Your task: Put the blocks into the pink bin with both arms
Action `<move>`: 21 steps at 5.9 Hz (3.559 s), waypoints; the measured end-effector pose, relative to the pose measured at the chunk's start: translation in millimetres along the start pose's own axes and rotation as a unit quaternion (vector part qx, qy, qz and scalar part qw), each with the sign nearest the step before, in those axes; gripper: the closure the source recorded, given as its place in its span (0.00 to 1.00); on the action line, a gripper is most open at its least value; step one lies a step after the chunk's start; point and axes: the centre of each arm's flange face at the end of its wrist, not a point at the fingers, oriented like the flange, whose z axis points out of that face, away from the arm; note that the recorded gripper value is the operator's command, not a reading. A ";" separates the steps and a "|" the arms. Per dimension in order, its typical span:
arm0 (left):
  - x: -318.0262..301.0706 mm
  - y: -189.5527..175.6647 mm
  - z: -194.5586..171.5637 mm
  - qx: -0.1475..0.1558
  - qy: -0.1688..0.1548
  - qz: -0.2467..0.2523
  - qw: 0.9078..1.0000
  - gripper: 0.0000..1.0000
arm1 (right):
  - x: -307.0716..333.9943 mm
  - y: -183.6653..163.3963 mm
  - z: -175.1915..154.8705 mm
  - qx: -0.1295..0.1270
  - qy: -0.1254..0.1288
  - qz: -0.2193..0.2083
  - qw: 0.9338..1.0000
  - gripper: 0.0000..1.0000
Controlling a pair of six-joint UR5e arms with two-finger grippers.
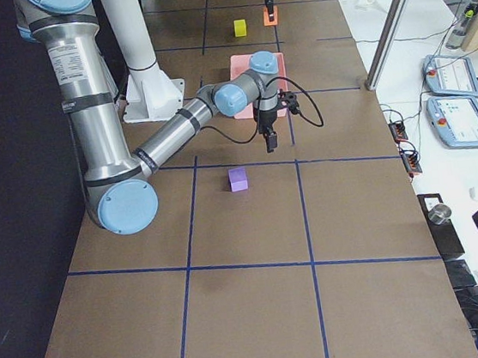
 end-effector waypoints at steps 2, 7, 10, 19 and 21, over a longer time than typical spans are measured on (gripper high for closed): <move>72.4 51.8 36.2 0.012 -0.009 -0.017 1.000 0.00 | 21.3 25.8 15.0 0.002 0.000 0.004 1.000 0.00; 81.6 66.4 43.0 0.016 -0.010 -0.016 1.000 0.00 | -6.1 50.9 87.7 0.008 0.011 0.054 0.998 0.00; 82.0 68.9 44.6 0.017 -0.010 -0.014 1.000 0.00 | -19.3 54.9 84.9 0.008 0.001 0.054 0.999 0.00; 7.5 73.6 45.2 0.000 -0.033 0.160 0.987 0.00 | -132.3 8.5 72.6 -0.030 -0.024 0.119 0.992 0.72; -85.7 29.9 31.7 -0.038 -0.042 0.267 0.962 0.00 | -218.6 -39.0 11.6 -0.035 -0.020 0.174 0.984 0.71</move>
